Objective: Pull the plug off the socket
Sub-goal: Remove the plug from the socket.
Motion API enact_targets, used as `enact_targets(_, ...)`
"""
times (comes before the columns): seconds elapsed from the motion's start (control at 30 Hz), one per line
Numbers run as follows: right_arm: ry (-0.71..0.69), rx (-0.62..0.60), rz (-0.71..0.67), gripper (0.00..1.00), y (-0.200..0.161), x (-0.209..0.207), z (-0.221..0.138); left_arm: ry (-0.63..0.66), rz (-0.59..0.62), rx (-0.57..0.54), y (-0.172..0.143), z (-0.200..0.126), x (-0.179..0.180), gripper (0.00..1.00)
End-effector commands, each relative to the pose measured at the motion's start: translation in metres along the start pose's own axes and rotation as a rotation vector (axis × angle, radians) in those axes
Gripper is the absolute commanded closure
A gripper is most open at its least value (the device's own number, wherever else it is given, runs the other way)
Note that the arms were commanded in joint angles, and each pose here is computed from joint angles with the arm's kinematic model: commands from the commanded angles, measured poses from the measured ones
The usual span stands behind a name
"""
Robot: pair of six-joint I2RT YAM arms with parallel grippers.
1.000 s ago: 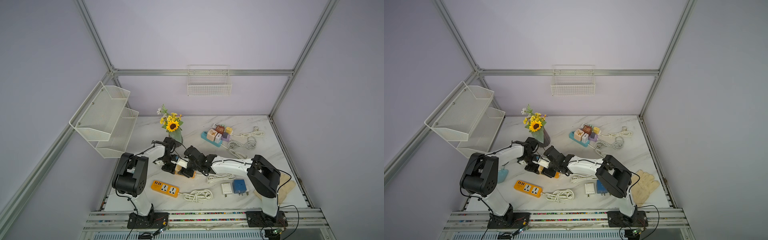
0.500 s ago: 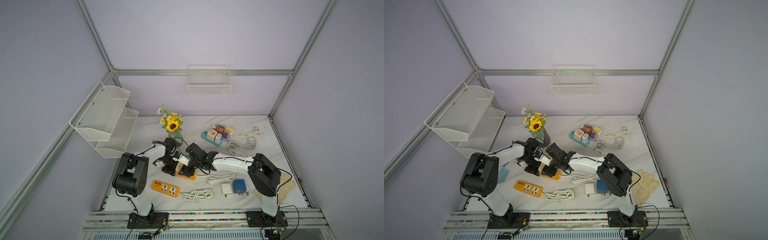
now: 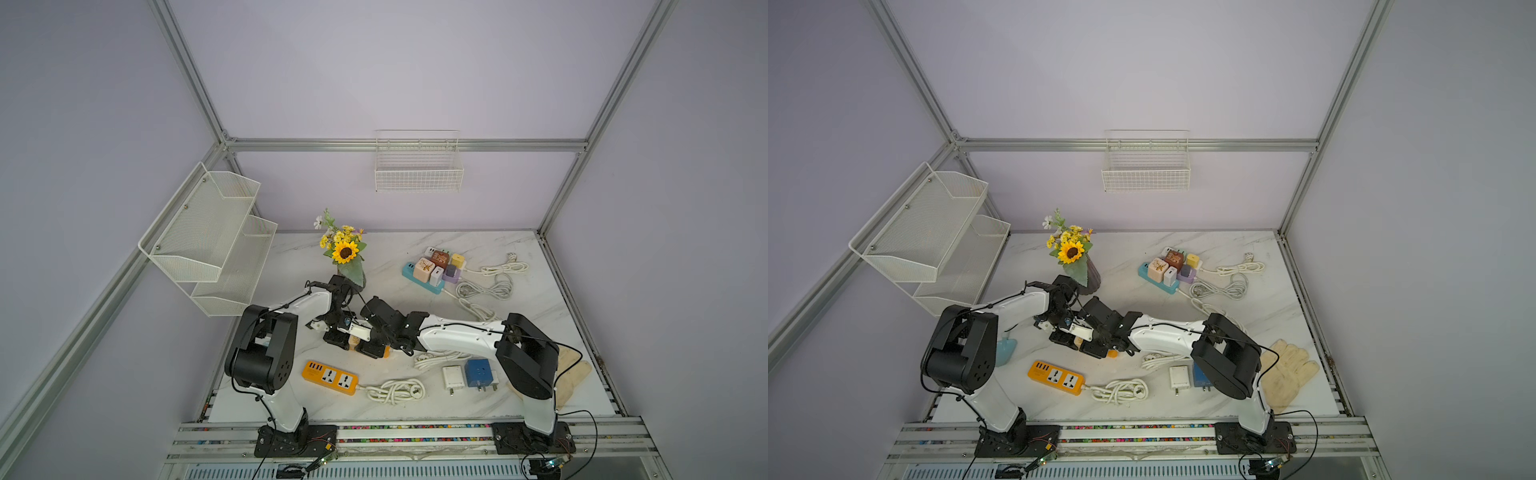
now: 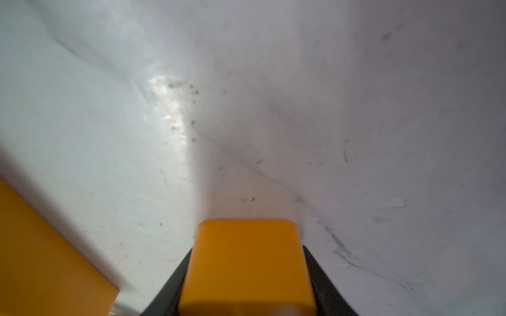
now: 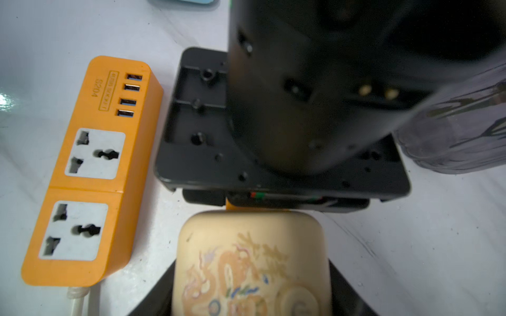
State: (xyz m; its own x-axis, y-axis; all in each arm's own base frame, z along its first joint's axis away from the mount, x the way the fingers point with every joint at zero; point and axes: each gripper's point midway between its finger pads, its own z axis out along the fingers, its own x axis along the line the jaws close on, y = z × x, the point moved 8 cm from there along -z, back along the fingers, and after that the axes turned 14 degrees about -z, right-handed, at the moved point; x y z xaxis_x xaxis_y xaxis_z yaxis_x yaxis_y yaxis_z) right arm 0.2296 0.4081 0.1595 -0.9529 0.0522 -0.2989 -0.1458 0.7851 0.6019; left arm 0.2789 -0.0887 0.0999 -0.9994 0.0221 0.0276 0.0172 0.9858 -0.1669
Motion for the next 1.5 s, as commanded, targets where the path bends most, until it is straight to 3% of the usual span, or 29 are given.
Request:
enact_targets(0.0, -0.033, -0.273, -0.036, 0.76, 0.073, -0.035, -0.062, -0.007, 0.026, -0.283, 0.033, 0.014, -0.004, 1.00)
enact_targets(0.2, 0.206, -0.338, 0.228, 0.77, 0.071, -0.050, -0.064, -0.030, 0.036, -0.289, 0.032, 0.011, -0.006, 1.00)
enact_targets(0.37, 0.255, -0.313, 0.298, 0.77, 0.061, -0.051, -0.056, -0.048, 0.046, -0.287, 0.030, 0.012, -0.009, 1.00)
enact_targets(0.47, 0.177, -0.274, 0.261, 0.78, 0.060, -0.054, -0.055, -0.051, 0.051, -0.288, 0.029, 0.012, -0.009, 1.00)
enact_targets(0.7, -0.128, -0.168, -0.061, 0.78, 0.068, -0.040, -0.056, -0.044, 0.060, -0.285, 0.028, 0.013, -0.010, 1.00)
enact_targets(0.87, -0.131, -0.145, -0.149, 0.77, 0.068, -0.031, -0.051, -0.039, 0.064, -0.286, 0.028, 0.013, -0.012, 1.00)
enact_targets(0.97, -0.080, -0.174, -0.103, 0.77, 0.073, -0.030, -0.052, -0.045, 0.067, -0.289, 0.027, 0.011, -0.013, 1.00)
enact_targets(1.13, 0.103, -0.321, 0.154, 0.77, 0.077, -0.050, -0.070, -0.057, 0.074, -0.301, 0.027, 0.009, -0.013, 1.00)
enact_targets(1.27, 0.244, -0.340, 0.261, 0.77, 0.072, -0.054, -0.067, -0.060, 0.075, -0.298, 0.027, 0.009, -0.014, 1.00)
enact_targets(1.37, 0.255, -0.307, 0.277, 0.78, 0.069, -0.053, -0.060, -0.063, 0.078, -0.300, 0.026, 0.009, -0.015, 1.00)
enact_targets(1.47, 0.171, -0.279, 0.248, 0.79, 0.066, -0.056, -0.061, -0.068, 0.083, -0.300, 0.026, 0.008, -0.016, 1.00)
